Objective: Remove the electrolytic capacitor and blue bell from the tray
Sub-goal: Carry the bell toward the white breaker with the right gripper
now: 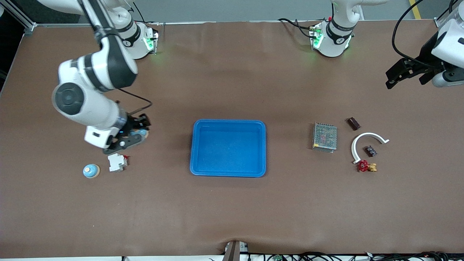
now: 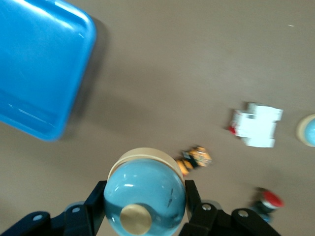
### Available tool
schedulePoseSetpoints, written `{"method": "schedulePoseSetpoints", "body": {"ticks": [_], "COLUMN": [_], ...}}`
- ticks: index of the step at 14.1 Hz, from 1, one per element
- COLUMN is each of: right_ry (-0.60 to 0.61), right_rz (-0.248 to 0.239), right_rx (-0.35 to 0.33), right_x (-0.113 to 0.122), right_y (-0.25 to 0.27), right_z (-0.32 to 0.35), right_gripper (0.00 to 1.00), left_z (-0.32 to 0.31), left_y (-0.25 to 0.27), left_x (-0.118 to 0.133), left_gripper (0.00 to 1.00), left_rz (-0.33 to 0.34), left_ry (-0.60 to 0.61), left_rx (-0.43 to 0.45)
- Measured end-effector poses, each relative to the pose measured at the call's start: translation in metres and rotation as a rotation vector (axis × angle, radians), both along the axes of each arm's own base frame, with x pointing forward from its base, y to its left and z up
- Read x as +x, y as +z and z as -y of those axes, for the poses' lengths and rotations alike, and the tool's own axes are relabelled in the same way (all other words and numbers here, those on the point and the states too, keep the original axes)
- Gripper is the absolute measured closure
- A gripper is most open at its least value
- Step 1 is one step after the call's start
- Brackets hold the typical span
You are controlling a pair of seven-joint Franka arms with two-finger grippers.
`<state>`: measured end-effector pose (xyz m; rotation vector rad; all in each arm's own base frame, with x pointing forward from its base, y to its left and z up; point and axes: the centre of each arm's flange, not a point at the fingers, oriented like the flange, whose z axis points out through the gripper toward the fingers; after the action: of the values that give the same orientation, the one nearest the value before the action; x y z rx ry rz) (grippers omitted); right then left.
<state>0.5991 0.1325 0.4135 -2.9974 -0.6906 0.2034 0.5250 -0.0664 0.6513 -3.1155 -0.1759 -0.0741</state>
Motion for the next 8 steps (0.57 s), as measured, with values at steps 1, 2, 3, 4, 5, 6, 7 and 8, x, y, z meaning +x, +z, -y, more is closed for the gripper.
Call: {"method": "schedulePoseSetpoints", "body": {"ticks": [1, 2, 3, 4, 5, 6, 7, 8], "right_ry": [0.038, 0.072, 0.102, 0.132, 0.163, 0.191, 0.219, 0.246], "right_rz": [-0.001, 0.003, 0.011, 0.021, 0.033, 0.045, 0.06, 0.074], "right_rx": [0.011, 0.023, 0.031, 0.035, 0.027, 0.013, 0.004, 0.001], "right_x": [0.003, 0.007, 0.009, 0.009, 0.009, 0.008, 0.006, 0.003], "right_y": [-0.004, -0.009, -0.013, -0.019, -0.027, -0.037, -0.05, -0.065], "right_z": [0.031, 0.06, 0.082, 0.096, 0.105, 0.11, 0.112, 0.113], "right_gripper": [0.33, 0.33, 0.33, 0.33, 0.33, 0.33, 0.33, 0.33], "left_z": [0.0, 0.0, 0.001, 0.002, 0.003, 0.004, 0.005, 0.006], "left_y": [-0.001, -0.001, -0.001, -0.001, -0.001, -0.001, 0.001, 0.003], "left_x": [0.003, 0.005, 0.006, 0.006, 0.006, 0.006, 0.006, 0.006], "left_gripper": [0.0, 0.0, 0.0, 0.0, 0.0, 0.0, 0.0, 0.0], "left_rz": [-0.001, -0.001, -0.001, -0.001, -0.001, 0.0, 0.003, 0.006], "left_ry": [0.0, 0.0, -0.002, -0.003, -0.006, -0.007, -0.009, -0.01], "left_rx": [-0.001, -0.001, -0.001, -0.002, -0.002, -0.002, -0.002, -0.002]}}
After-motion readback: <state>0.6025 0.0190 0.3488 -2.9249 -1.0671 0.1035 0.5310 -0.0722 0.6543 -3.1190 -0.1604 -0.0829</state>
